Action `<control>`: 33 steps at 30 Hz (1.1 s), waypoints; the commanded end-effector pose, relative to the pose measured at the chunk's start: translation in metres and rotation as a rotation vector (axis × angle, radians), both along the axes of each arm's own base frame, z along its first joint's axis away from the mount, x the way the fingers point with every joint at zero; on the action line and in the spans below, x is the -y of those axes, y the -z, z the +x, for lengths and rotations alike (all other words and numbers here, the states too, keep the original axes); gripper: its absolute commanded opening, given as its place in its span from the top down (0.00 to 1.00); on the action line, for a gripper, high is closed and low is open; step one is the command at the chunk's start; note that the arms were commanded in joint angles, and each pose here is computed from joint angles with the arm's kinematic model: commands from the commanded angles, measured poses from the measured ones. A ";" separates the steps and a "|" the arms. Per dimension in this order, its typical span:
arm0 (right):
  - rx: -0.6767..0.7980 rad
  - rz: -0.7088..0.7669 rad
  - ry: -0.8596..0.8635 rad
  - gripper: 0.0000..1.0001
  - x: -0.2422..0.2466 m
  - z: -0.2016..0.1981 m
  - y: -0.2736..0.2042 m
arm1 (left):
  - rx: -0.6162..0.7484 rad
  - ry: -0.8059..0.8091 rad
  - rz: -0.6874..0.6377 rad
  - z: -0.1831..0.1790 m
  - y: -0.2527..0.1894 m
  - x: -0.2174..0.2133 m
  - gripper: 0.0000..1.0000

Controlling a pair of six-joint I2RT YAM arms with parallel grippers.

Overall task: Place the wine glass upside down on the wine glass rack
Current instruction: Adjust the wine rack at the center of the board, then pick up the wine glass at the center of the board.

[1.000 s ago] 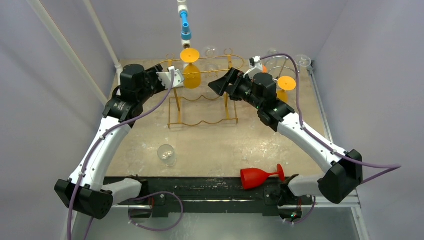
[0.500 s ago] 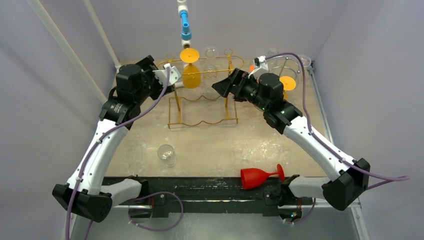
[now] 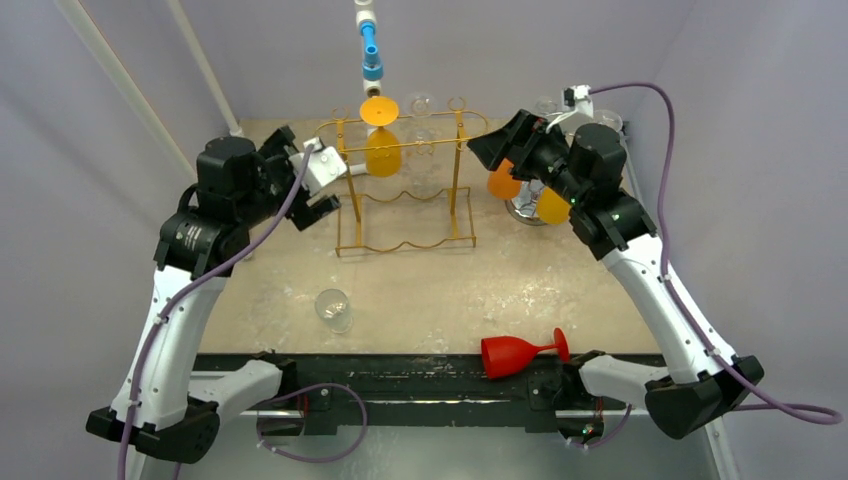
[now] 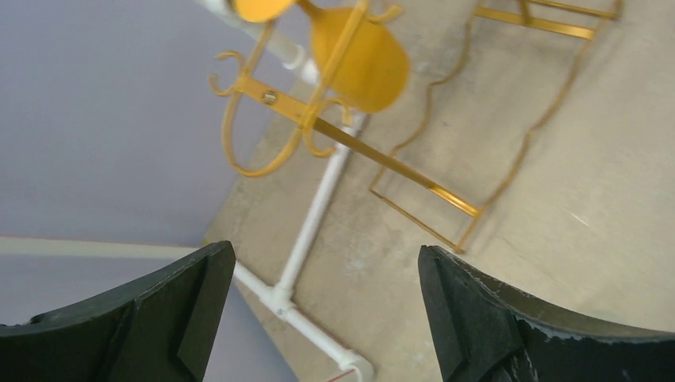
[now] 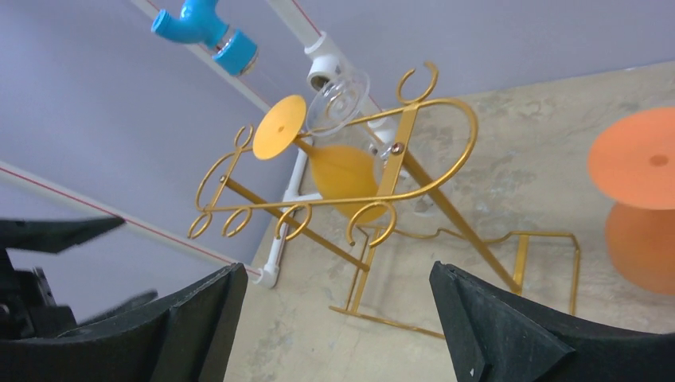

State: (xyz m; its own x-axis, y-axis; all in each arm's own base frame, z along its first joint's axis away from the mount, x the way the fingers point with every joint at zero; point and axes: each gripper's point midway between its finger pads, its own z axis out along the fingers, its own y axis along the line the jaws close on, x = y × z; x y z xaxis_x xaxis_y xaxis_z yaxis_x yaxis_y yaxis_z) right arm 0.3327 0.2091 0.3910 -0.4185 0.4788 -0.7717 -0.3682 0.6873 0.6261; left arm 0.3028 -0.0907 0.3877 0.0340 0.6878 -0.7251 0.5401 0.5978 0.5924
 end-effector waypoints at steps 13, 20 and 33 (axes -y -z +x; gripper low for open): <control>0.084 -0.081 0.049 0.19 0.025 0.009 -0.024 | -0.659 0.269 0.184 -0.118 0.229 -0.002 0.22; 0.063 -0.101 0.044 0.18 0.027 0.004 -0.013 | -0.713 0.259 0.181 -0.117 0.258 -0.001 0.29; 0.017 -0.028 -0.060 0.01 0.010 -0.009 -0.012 | -0.689 0.329 0.204 -0.127 0.297 0.000 0.74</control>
State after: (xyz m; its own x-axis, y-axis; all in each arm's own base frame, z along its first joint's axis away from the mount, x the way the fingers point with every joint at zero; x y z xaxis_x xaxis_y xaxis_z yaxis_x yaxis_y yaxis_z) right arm 0.3342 0.1925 0.3867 -0.4260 0.3982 -0.8124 -0.3746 0.7397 0.5590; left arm 0.1735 -0.0819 0.0875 -0.2417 0.8486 -0.4706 0.9414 0.3227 0.0983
